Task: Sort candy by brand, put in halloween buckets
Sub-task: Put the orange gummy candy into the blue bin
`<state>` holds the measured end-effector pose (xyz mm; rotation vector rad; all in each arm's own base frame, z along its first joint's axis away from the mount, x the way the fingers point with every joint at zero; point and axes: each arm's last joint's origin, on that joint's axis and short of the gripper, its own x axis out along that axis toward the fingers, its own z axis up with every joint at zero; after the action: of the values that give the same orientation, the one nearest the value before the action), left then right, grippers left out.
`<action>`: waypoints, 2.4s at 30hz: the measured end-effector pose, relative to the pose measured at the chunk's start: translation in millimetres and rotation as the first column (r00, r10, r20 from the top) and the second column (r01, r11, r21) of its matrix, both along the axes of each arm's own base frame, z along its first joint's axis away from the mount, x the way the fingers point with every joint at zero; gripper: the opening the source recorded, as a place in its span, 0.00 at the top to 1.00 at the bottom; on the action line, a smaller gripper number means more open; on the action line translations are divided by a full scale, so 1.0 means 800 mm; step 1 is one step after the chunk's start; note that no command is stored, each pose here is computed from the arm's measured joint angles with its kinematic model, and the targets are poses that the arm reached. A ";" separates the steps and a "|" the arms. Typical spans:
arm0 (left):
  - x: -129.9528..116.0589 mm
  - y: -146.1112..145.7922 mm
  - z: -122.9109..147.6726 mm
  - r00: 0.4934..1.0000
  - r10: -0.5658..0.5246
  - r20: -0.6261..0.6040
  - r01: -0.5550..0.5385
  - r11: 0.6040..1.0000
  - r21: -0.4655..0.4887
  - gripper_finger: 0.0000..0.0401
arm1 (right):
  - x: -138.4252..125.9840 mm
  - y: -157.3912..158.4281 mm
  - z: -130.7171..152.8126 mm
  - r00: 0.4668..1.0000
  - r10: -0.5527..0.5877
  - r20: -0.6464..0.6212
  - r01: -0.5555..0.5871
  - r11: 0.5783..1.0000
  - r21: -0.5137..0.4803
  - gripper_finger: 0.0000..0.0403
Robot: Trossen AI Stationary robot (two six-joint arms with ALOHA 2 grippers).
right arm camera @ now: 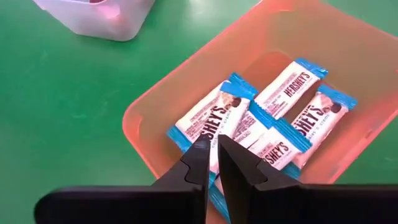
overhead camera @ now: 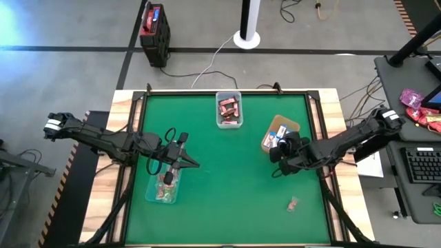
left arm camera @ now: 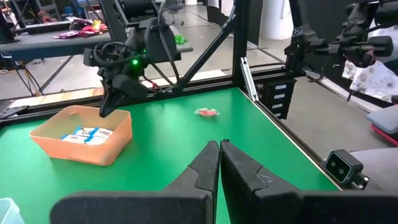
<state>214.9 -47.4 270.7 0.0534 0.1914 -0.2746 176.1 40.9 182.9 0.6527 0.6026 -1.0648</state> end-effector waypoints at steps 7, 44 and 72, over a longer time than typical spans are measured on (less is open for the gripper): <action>0.000 0.000 -0.001 1.000 0.000 -0.005 0.000 1.000 0.001 1.00 | 0.022 0.023 0.023 0.964 0.266 -0.005 -0.266 0.962 0.057 0.90; 0.000 0.000 -0.001 1.000 0.001 -0.007 -0.001 1.000 -0.005 1.00 | -0.023 0.186 -0.039 0.978 -0.009 -0.207 0.145 0.745 0.651 0.46; 0.000 0.000 -0.002 1.000 0.000 -0.013 0.000 1.000 0.003 1.00 | 0.026 0.170 -0.051 0.978 -0.012 -0.208 0.145 0.752 0.643 0.46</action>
<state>214.8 -47.4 269.4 0.0541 0.2049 -0.2747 197.1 176.5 141.7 1.2089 1.1557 -0.9909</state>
